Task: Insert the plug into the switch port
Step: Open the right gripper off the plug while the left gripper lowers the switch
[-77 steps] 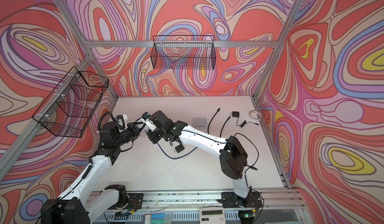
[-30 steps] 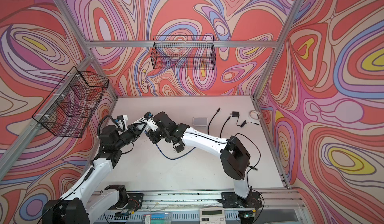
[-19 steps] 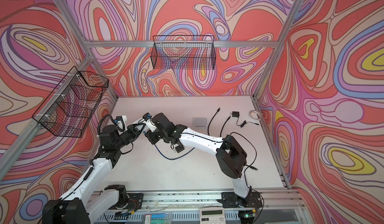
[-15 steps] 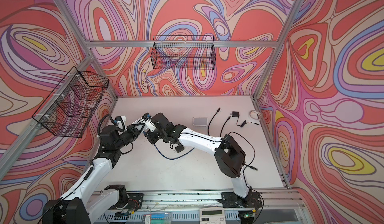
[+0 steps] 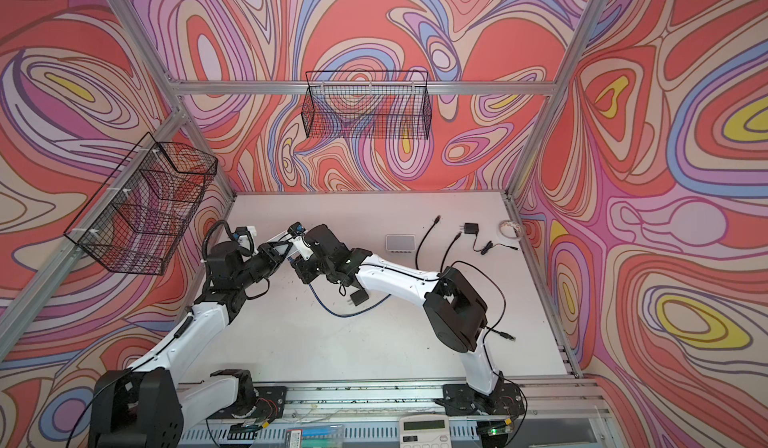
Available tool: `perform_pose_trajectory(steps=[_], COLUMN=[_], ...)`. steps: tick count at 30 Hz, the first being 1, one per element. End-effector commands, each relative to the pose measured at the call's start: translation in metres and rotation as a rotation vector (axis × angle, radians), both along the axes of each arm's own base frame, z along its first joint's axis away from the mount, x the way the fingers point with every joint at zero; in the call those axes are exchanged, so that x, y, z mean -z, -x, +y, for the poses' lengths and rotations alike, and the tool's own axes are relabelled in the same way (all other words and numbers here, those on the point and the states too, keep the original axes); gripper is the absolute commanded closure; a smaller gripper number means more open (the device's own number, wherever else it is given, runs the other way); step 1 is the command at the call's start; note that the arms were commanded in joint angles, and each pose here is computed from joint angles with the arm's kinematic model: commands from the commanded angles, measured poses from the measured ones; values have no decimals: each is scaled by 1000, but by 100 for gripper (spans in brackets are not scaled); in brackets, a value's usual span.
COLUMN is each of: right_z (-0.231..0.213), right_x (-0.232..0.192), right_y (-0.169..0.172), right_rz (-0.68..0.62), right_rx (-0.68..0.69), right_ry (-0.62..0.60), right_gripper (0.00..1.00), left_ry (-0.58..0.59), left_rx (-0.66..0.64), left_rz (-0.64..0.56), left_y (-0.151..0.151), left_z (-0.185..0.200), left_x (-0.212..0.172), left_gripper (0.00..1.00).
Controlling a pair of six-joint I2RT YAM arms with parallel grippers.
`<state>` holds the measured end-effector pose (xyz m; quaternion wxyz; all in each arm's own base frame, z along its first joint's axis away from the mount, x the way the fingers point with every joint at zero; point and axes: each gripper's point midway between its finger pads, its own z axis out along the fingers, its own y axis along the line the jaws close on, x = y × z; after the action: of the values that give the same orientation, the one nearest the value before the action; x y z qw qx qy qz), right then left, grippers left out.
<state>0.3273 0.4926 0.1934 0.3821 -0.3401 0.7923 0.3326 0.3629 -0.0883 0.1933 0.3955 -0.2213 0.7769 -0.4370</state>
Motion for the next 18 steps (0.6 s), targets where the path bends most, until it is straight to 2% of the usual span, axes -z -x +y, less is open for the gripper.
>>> perform_pose_trajectory(steps=[1,5,10,18], right_z=[-14,-19,-34,-81], right_x=[-116,-97,-68,-31], right_y=[-58,-56,-52,-34], right_rz=[-306,-275,-242,-210], right_rx=[190,196,225,284], right_ry=[-302,-231,-148,-16], right_gripper=[84,74,71,54], left_ry=[119,122,106,56], left_rx=[309,293,274,216], left_rz=[195,198,194,210], left_y=[42,28,11,-15], left_z=[-61,-60,-56,-34], left_x=[35,40,43,62], left_gripper=[100,100,100,100])
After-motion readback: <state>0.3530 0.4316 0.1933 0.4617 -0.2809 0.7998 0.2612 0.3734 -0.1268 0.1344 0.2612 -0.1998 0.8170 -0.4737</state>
